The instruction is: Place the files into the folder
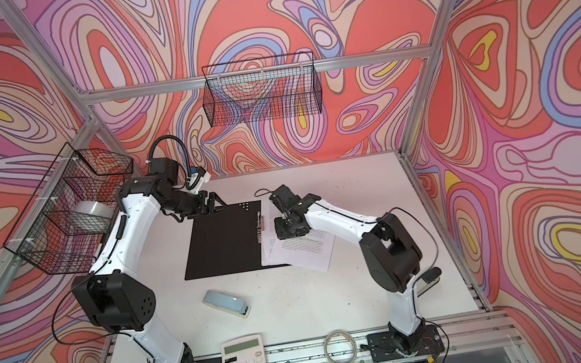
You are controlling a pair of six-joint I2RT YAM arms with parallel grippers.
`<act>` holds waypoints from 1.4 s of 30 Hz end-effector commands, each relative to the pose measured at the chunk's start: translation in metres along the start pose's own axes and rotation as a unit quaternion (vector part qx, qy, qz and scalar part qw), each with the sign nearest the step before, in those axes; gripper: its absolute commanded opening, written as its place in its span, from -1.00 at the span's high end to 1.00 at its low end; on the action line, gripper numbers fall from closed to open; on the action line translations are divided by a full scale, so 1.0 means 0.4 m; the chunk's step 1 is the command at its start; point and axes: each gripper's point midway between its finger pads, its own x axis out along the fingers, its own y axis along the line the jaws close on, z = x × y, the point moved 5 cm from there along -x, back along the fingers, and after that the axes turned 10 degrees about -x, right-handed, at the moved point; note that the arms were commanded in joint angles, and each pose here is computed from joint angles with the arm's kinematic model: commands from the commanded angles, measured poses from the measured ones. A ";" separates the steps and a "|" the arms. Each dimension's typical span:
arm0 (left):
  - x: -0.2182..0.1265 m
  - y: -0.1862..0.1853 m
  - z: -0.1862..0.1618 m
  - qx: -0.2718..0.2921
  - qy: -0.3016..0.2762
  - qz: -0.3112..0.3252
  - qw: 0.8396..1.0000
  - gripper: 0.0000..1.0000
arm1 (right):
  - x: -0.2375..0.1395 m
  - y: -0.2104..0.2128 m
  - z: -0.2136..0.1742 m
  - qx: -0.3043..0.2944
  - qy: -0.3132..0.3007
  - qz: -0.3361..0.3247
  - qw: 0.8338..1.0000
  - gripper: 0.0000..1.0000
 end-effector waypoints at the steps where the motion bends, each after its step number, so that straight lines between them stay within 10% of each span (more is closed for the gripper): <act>1: -0.061 -0.025 -0.033 0.045 -0.010 0.006 0.999 -0.62 | -0.070 -0.125 0.023 0.106 -0.058 -0.002 0.993 0.13; 10: -0.049 -0.016 -0.078 0.052 -0.016 0.002 0.998 -0.78 | -0.048 -0.315 -0.046 0.225 -0.038 -0.005 0.974 0.02; 42: 0.086 0.045 -0.022 -0.060 0.014 -0.008 0.998 -0.83 | 0.118 -0.383 -0.046 0.189 0.029 0.008 0.982 0.01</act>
